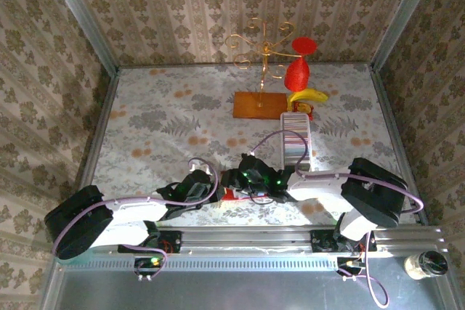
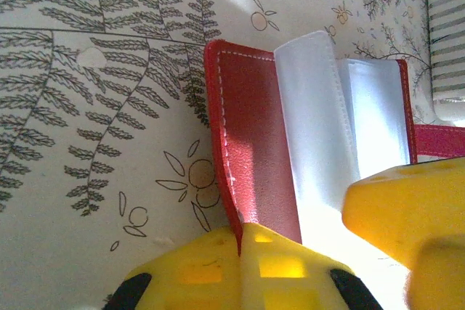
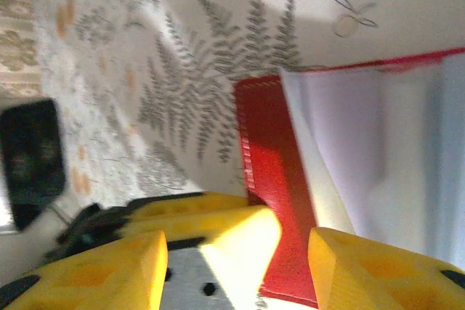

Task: Put the credit cards into the card holder

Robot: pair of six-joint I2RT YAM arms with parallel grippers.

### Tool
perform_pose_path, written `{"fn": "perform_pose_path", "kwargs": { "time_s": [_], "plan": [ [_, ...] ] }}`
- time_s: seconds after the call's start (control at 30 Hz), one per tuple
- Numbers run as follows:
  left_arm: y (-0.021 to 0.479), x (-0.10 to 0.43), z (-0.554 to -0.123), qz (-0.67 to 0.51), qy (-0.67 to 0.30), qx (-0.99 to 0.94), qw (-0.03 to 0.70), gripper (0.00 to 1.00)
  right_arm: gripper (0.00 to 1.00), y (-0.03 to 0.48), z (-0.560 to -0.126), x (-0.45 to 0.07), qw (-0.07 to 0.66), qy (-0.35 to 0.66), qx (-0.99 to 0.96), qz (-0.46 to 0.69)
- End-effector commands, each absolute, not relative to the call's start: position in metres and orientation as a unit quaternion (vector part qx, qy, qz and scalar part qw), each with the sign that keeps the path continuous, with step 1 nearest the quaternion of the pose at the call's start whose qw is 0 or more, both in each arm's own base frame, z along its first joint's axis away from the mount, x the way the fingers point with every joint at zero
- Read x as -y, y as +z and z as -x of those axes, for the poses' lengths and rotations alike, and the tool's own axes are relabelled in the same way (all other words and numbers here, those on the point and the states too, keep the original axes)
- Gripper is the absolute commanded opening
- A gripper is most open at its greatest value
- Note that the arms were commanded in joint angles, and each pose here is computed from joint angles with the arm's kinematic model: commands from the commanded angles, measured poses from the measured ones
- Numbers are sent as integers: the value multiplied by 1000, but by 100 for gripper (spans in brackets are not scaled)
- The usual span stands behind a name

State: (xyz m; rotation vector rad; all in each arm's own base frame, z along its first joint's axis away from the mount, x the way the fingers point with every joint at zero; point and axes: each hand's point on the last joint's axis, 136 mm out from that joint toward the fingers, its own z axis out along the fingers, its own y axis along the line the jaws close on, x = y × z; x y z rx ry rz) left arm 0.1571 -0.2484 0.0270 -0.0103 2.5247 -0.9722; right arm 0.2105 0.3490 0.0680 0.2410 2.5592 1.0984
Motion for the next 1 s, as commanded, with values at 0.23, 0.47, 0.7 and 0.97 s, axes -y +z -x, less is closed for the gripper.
{"fn": "perform_pose_path", "kwargs": {
  "time_s": [0.23,0.47,0.7,0.97],
  "plan": [
    [19,241,-155,17,-341,-915,215,8,56,97,-218,-354,200,427,-876,-102],
    [18,238,-155,22,-338,-915,218,10,60,134,-217,-375,195,508,-833,-96],
    [21,235,-156,28,-337,-914,225,13,62,141,-218,-355,228,445,-863,-74],
    [40,226,-159,27,-334,-908,252,34,61,121,-217,-290,271,330,-902,-67]
  ]
}}
